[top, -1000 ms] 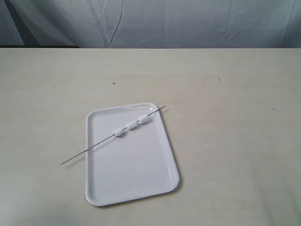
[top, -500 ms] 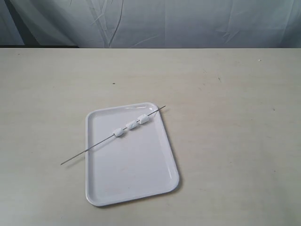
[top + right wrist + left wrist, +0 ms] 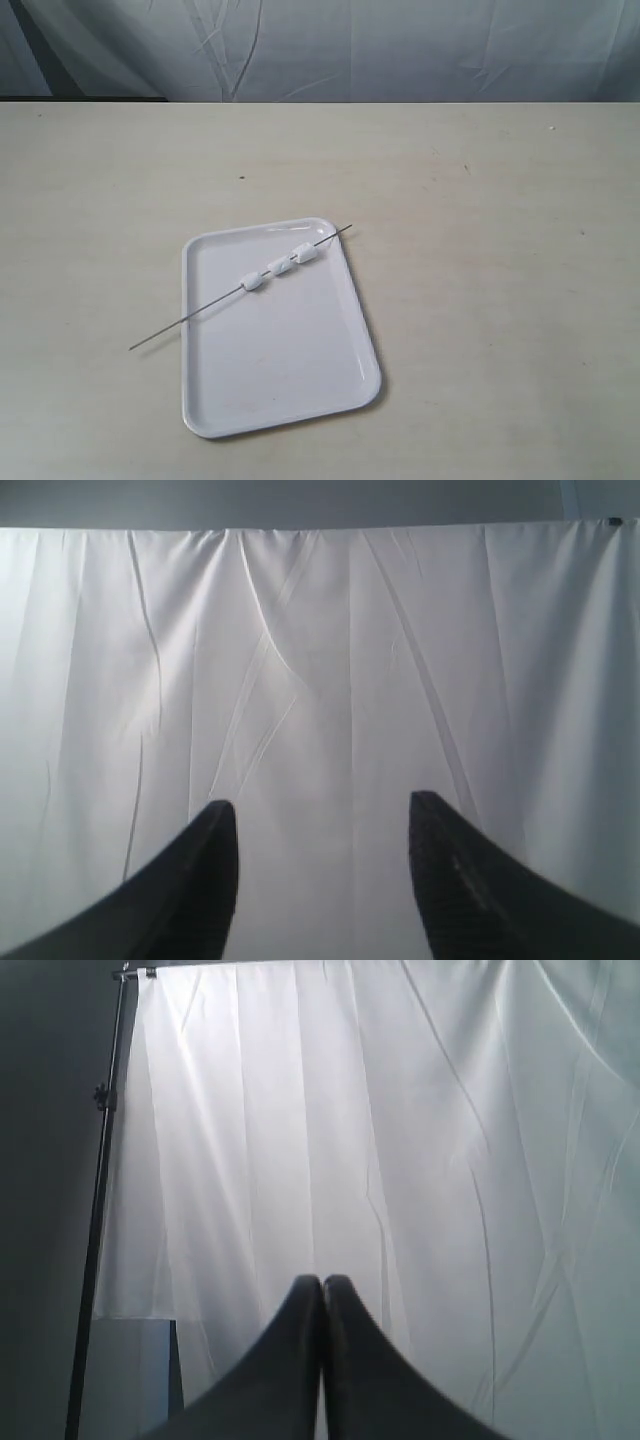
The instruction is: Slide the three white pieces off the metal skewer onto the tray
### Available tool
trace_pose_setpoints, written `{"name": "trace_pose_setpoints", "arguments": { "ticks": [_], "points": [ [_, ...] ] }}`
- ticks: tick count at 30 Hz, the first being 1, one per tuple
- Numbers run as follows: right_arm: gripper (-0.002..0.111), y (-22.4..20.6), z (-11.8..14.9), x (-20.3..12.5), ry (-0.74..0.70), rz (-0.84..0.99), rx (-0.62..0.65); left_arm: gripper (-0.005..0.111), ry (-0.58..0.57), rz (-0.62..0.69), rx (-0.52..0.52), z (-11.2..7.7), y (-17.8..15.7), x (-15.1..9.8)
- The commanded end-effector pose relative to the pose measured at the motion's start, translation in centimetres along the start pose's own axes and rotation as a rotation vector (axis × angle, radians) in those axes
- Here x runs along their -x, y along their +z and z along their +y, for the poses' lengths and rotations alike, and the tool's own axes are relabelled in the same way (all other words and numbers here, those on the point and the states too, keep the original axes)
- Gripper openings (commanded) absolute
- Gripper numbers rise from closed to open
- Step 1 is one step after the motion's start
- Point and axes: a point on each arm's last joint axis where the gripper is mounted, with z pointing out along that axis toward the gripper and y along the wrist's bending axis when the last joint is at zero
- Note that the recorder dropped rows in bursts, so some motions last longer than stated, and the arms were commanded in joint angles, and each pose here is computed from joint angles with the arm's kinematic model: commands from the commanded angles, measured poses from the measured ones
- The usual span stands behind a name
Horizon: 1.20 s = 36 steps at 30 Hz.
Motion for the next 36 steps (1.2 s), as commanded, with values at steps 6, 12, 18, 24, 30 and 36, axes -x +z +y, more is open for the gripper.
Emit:
{"name": "trace_pose_setpoints", "arguments": {
  "ticks": [6,12,18,24,30,36],
  "points": [
    [0.050,-0.1,0.0,0.4,0.032,-0.048,-0.003,0.000,-0.018,-0.080,-0.008,0.0,-0.1,0.7],
    [0.050,-0.1,0.0,0.4,0.209,-0.048,0.001,0.000,-0.157,-0.073,-0.008,0.0,-0.1,0.7],
    [0.050,-0.1,0.0,0.5,0.290,-0.053,0.004,0.000,-0.283,-0.017,-0.050,-0.4,-0.1,0.2],
    [0.050,0.6,-0.1,1.4,0.383,0.011,-0.009,0.000,-0.160,-0.033,-0.233,-2.0,0.3,1.5],
    [0.037,3.9,-0.3,4.6,0.443,0.063,-0.014,0.000,-0.136,-0.036,-0.241,-1.8,4.3,5.2],
    [0.036,10.0,0.2,6.2,0.473,0.244,0.025,0.000,-0.095,0.122,-0.366,-2.8,11.3,5.7]
  ]
}}
